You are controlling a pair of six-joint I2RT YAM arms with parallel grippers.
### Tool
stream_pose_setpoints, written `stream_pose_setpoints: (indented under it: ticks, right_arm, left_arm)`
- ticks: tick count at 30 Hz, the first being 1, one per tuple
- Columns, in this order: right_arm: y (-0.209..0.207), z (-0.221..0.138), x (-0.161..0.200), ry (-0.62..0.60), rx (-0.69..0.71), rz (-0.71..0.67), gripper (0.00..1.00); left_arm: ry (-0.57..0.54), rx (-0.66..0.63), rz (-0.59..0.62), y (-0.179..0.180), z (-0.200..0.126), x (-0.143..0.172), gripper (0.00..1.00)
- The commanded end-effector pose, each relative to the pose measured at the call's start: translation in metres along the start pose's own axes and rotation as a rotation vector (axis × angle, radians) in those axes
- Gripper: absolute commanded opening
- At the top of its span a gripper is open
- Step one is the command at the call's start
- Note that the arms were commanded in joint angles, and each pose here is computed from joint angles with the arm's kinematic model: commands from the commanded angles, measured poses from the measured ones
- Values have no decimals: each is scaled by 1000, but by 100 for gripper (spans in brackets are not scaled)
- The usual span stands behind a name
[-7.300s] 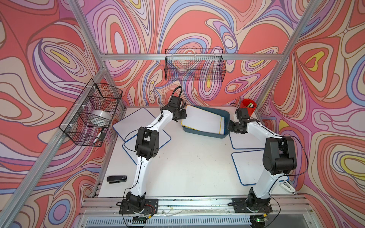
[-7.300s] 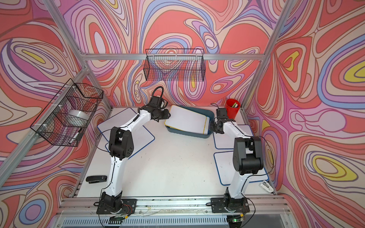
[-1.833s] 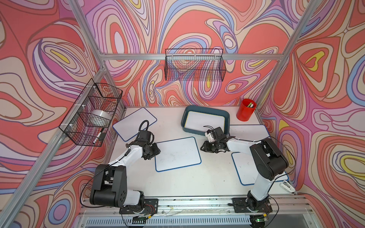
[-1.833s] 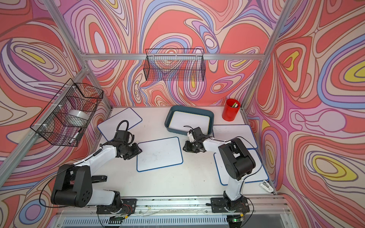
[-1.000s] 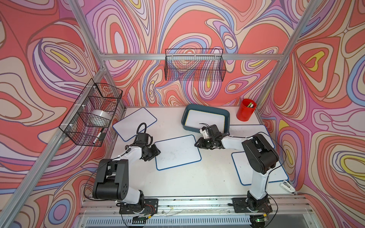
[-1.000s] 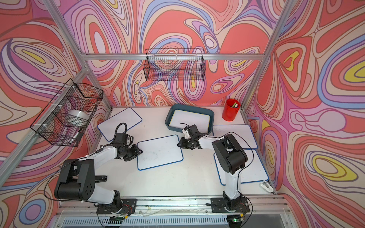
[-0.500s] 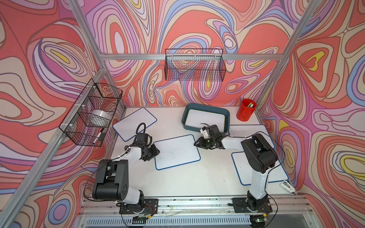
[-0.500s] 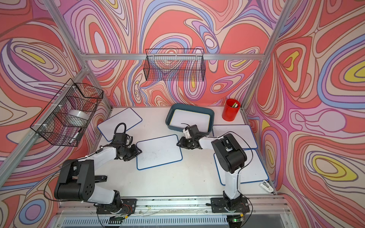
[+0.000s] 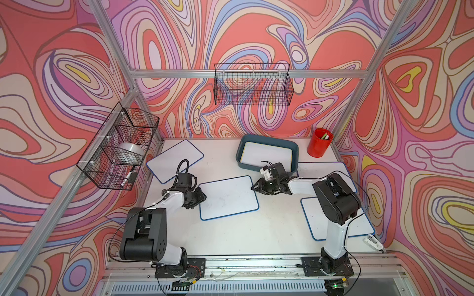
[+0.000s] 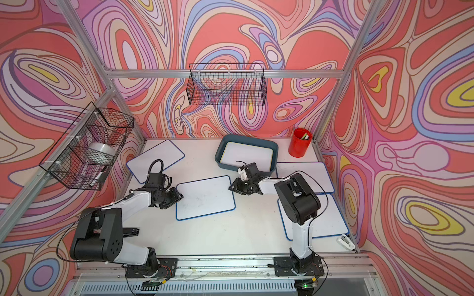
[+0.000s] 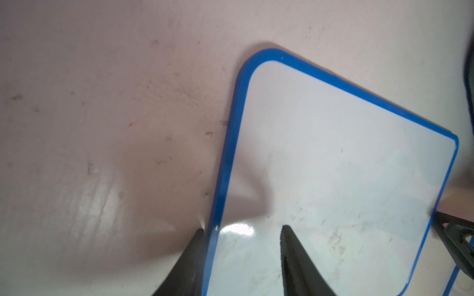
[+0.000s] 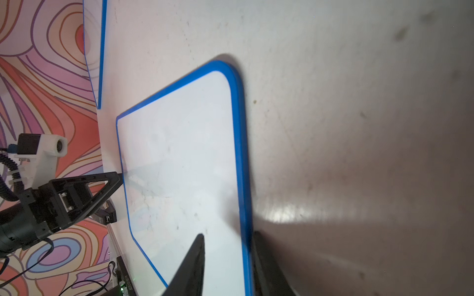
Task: Put the whiteboard into the storage box
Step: Pick up the whiteboard at the center of the board.
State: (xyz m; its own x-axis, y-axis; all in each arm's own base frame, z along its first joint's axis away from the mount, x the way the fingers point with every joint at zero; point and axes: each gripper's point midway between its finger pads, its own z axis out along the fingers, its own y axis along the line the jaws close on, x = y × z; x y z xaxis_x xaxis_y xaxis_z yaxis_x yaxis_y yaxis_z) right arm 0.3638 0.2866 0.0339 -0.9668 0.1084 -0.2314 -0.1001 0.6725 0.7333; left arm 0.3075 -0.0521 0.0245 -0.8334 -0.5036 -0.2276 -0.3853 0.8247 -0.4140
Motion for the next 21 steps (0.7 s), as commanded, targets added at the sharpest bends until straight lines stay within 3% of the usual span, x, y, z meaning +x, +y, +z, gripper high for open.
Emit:
stream_pose_setpoints:
  ticks: [1,21]
  right_arm:
    - [88,-6,39,175,-311,-98,32]
    - [125,-33,32,136,-427,-139,33]
  left_arm:
    - [211,149,7,-26,15,54,43]
    - [222,201,-13,-32,13,62,43]
